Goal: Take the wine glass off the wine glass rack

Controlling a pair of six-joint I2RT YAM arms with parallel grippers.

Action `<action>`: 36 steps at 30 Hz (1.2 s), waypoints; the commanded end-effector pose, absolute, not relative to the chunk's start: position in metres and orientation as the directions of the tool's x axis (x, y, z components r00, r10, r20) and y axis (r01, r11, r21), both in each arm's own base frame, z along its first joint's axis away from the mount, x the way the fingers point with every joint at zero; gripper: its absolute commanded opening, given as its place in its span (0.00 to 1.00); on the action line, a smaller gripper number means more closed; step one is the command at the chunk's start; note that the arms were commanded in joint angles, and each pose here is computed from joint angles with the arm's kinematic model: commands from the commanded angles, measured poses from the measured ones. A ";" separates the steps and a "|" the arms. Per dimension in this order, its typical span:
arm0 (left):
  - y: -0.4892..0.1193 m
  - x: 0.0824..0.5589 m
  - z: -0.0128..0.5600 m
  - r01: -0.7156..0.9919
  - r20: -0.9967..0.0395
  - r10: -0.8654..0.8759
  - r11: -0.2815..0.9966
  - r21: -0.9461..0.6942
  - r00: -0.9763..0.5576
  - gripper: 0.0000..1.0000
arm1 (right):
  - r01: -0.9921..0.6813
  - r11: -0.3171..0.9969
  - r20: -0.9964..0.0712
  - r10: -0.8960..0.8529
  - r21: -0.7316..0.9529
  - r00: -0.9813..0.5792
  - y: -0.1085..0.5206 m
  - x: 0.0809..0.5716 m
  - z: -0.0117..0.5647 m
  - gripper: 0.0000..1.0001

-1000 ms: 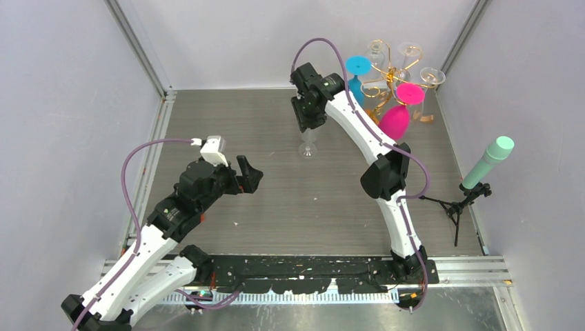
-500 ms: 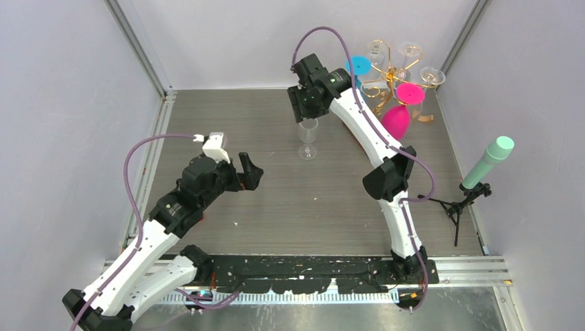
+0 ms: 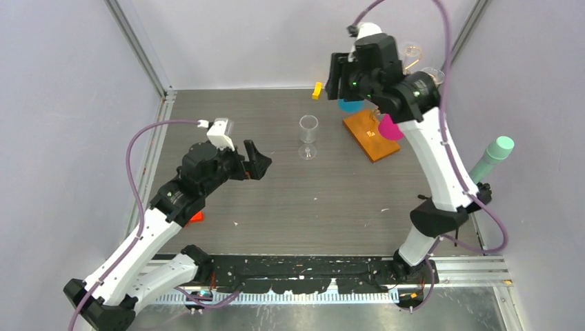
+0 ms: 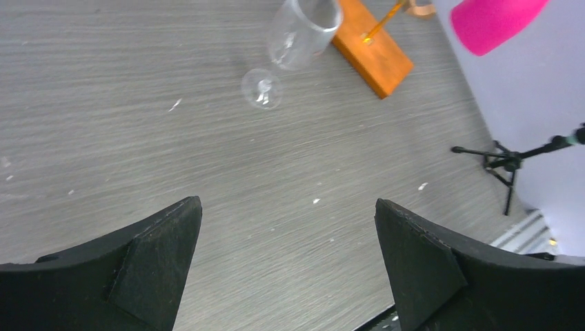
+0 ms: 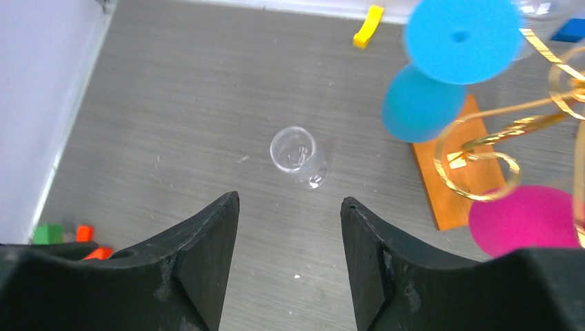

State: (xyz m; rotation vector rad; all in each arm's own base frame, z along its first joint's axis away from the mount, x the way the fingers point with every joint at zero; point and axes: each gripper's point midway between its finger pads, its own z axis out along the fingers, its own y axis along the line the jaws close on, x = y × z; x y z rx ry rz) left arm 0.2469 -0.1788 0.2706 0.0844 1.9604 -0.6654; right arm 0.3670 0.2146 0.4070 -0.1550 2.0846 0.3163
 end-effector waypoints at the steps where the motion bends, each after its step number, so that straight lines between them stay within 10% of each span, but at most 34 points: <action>1: -0.214 0.252 0.330 0.493 -0.861 -0.280 0.726 -0.479 -0.425 1.00 | -0.051 0.972 -0.881 0.187 0.231 -0.434 0.171 0.383 0.428 0.62; 24: -0.222 0.255 0.320 0.474 -0.828 -0.310 0.702 -0.531 -0.467 1.00 | 0.064 0.790 -0.683 0.565 0.610 -0.463 0.112 0.486 0.405 0.64; 36: -0.214 0.253 0.314 0.449 -0.828 -0.319 0.721 -0.528 -0.462 1.00 | 0.093 0.740 -0.615 0.616 0.666 -0.493 0.119 0.499 0.387 0.45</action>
